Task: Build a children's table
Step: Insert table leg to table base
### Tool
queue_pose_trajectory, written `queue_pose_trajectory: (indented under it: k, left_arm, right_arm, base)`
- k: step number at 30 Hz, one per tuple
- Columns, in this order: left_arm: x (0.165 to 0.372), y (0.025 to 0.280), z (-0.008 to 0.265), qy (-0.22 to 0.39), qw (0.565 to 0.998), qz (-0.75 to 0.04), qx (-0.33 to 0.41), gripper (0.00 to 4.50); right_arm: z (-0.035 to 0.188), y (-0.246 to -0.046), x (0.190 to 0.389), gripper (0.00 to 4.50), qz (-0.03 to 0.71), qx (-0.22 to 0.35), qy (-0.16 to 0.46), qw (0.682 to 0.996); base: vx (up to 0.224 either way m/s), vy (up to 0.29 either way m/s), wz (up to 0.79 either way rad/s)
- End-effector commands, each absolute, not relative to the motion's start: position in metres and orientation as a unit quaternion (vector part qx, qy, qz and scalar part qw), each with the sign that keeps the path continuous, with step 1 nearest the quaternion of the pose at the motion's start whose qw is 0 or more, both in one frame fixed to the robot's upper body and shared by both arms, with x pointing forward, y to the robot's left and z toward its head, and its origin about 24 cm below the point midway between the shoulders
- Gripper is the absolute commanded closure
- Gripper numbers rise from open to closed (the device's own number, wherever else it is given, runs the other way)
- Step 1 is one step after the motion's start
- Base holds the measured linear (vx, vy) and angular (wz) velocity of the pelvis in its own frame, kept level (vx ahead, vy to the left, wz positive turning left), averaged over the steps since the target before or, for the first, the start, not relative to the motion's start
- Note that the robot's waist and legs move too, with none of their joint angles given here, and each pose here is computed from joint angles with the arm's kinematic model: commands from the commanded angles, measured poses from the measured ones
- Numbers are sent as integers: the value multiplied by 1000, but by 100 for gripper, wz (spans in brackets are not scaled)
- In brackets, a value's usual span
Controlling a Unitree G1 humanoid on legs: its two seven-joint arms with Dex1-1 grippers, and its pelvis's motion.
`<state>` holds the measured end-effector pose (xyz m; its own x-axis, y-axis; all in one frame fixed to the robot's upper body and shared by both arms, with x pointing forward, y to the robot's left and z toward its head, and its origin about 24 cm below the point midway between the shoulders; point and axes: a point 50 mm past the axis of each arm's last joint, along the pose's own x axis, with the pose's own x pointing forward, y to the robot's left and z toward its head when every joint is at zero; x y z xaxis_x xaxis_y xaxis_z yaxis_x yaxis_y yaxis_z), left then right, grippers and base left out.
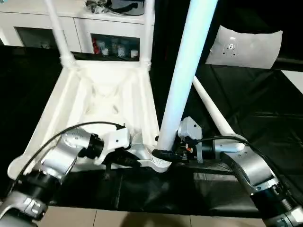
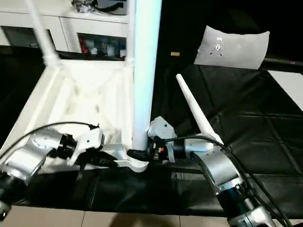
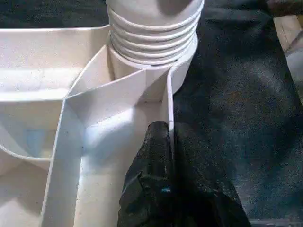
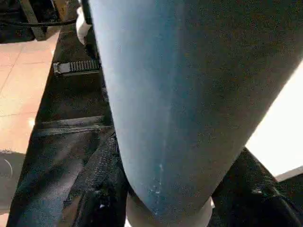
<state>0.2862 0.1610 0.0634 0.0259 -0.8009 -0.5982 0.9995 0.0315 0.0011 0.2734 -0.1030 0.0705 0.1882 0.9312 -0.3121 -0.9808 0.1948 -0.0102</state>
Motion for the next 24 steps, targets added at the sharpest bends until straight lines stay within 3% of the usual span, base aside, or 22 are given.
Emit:
queue_pose_trajectory:
  k: [1,8,13,16,20,24]
  left_arm:
    - [295,152,87,173,680,-669,244,450]
    - [294,160,85,188,703,-641,244,450]
    - [292,166,94,182,802,-541,175,450]
    - [289,163,96,176,838,-493,157,450]
    - [278,129,94,165,858,-473,112,450]
    - [275,104,96,159,860,-476,89,450]
  right_arm:
    - [5,-105,245,261,629,-97,291,715]
    - [4,-102,252,261,601,-106,278,742]
    - [7,-109,277,261,442,-95,264,852]
    - [9,-110,282,261,399,-95,257,875]
    - [9,-106,294,261,322,-63,254,910]
    - [10,-100,303,261,292,-51,253,921]
  base:
    - [0,0,0]
    - [0,0,0]
    - [0,0,0]
    - [0,0,0]
    - [0,0,0]
    - [0,0,0]
